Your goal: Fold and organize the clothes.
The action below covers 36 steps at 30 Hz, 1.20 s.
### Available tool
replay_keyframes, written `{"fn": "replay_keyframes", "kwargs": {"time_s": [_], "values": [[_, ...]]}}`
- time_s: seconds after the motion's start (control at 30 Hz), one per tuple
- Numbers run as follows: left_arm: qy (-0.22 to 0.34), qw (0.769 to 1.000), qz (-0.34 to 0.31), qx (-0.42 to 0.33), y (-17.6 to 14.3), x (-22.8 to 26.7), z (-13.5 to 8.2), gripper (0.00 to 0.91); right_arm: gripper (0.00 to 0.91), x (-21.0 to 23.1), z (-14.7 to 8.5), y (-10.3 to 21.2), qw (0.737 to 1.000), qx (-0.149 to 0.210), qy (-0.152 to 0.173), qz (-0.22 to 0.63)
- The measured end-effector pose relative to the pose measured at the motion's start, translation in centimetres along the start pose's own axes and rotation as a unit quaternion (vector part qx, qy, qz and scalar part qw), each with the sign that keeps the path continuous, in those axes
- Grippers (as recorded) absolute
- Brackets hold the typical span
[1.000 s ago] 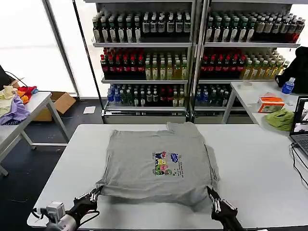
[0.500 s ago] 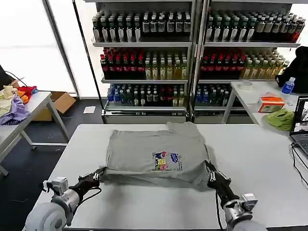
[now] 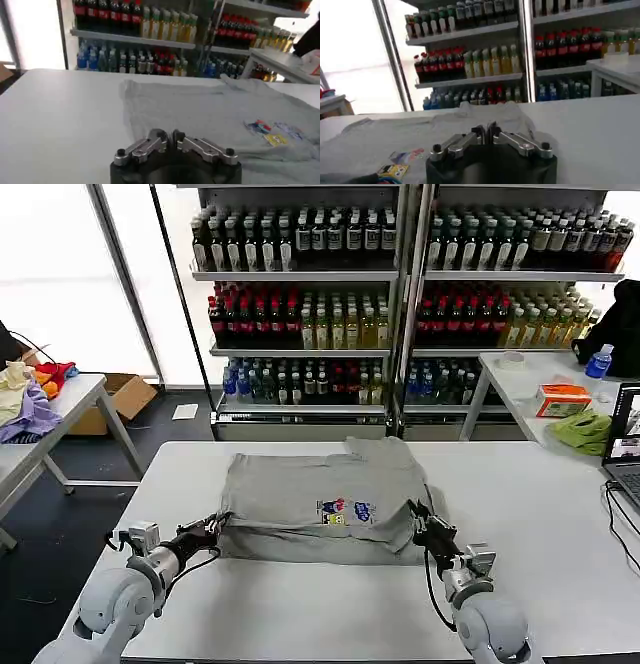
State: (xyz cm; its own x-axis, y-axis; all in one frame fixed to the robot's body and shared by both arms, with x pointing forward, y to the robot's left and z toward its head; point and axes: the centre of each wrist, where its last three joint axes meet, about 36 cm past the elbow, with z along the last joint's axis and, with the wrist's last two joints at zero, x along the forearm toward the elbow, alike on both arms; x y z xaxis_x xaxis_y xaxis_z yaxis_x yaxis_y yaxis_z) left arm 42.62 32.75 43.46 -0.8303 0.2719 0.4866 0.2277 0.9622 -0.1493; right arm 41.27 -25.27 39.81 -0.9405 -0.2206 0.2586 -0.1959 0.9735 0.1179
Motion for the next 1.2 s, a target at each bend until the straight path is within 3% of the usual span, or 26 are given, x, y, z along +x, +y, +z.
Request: {"fn": "replay_keyframes", "kwargs": {"time_s": [0.4,0.9,0.93,0.97,1.0,1.03,1.13,1.2], "values": [[-0.015,0.999,-0.039,-0.009,1.2,2.2,-0.2,0.907,0.907,2.0,-1.4,-0.5,1.000,0.015,0.009,0.020],[0.011,0.999,-0.030,0.017,-1.7,3.9,4.1,0.907,0.907,6.4,0.7,0.5,0.993,0.029,0.079,0.086],[0.013,0.999,-0.029,0.019,-1.8,3.8,4.2,0.907,0.645,6.4,0.8,0.6,0.992,0.029,0.082,0.088],[0.014,0.999,-0.028,0.020,-1.9,3.7,4.4,0.877,0.252,6.3,1.0,0.6,0.992,0.028,0.085,0.090],[0.016,0.999,-0.027,0.022,-1.9,3.6,4.5,0.796,0.091,6.3,1.2,0.7,0.991,0.028,0.088,0.093],[0.017,0.999,-0.026,0.023,-1.9,3.5,4.6,0.665,0.000,6.3,1.3,0.8,0.991,0.027,0.090,0.096],[0.019,0.999,-0.027,0.029,-1.9,3.2,5.0,0.393,0.000,6.1,1.7,0.9,0.990,0.025,0.096,0.105],[0.020,0.999,-0.028,0.034,-1.9,2.9,5.2,0.050,0.000,6.0,1.9,1.0,0.989,0.025,0.100,0.107]]}}
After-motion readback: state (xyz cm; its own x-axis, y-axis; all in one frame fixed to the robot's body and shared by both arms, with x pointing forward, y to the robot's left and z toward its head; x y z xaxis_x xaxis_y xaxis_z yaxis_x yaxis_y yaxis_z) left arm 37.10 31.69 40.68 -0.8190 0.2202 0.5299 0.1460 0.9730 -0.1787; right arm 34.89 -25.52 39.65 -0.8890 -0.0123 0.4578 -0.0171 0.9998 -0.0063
